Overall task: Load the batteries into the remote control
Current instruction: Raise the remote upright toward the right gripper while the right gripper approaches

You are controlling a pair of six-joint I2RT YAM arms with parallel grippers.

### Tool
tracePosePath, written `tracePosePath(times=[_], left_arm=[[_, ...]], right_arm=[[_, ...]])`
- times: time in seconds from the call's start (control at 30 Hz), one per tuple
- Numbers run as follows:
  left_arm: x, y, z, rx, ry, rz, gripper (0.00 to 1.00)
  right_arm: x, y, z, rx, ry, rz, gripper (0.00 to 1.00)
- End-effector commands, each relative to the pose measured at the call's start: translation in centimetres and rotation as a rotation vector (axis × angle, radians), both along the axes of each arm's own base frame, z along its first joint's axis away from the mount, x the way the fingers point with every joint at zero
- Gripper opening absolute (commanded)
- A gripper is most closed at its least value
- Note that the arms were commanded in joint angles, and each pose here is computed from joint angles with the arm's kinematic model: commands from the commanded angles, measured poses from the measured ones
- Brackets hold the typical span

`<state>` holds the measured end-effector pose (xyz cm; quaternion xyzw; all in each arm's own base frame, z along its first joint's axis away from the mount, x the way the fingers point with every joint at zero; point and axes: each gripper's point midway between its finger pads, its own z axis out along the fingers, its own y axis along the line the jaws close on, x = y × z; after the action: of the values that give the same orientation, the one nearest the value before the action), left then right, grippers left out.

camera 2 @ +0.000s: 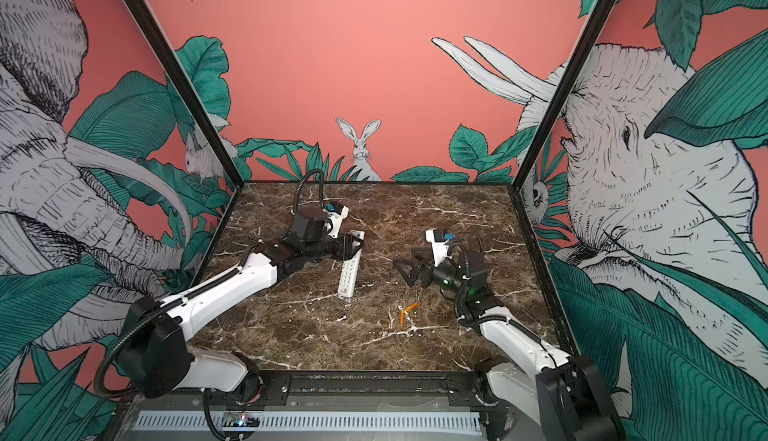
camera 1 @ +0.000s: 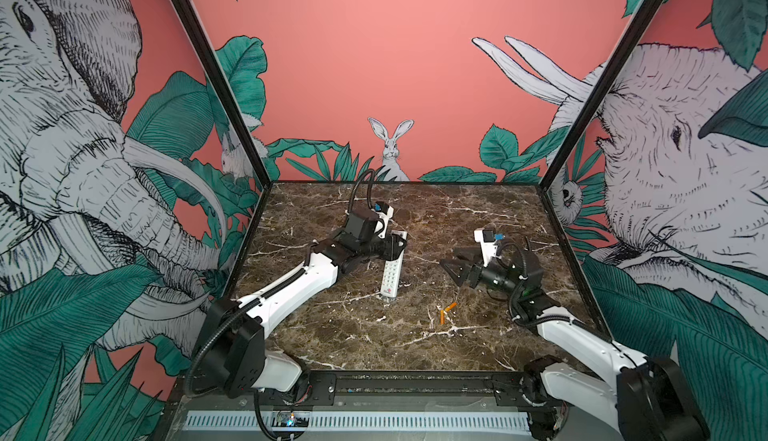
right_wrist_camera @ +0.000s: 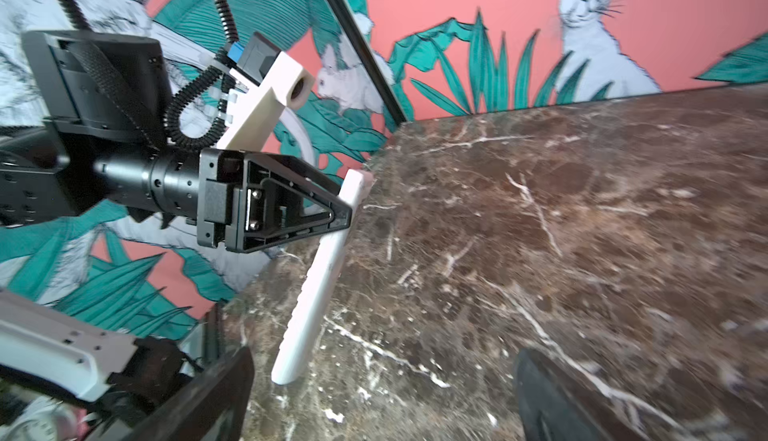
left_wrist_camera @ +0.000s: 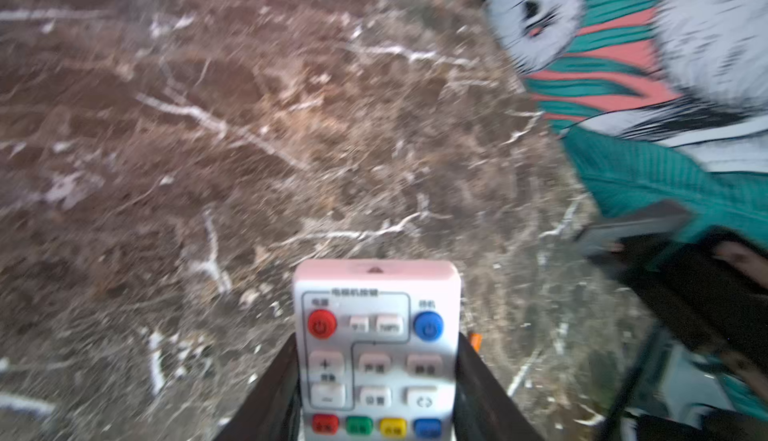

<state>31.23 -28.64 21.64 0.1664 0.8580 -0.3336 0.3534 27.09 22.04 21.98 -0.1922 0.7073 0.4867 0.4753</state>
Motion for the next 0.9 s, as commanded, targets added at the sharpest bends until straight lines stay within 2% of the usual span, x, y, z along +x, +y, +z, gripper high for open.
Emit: tracePosePath(times=[0.0,0.23,0.5,0.87], left_arm=[[-2.0,-1.6,4.9,-0.162,-0.094,-0.141,0.33],[-4.5,-2.4,10.5,-0.336,-0.186,-0.266,0.31],[-6.1,-2.7,13.5,-0.427,-0.23,-0.347,0.31],[-6.9,-2.9,15.3,-0.495,-0.261,-0.389,0.31]], right_arm=[[-1.9,1.8,5.3,0.147,-0.151,0.178,0.99],[-4.2,3.9,7.6,0.274,-0.2,0.37,0.99],[-5.9,6.2,7.3,0.264,-0.218,0.452,0.99],[-7.0,8.2,6.8,0.25,-0.216,0.516,0.97]])
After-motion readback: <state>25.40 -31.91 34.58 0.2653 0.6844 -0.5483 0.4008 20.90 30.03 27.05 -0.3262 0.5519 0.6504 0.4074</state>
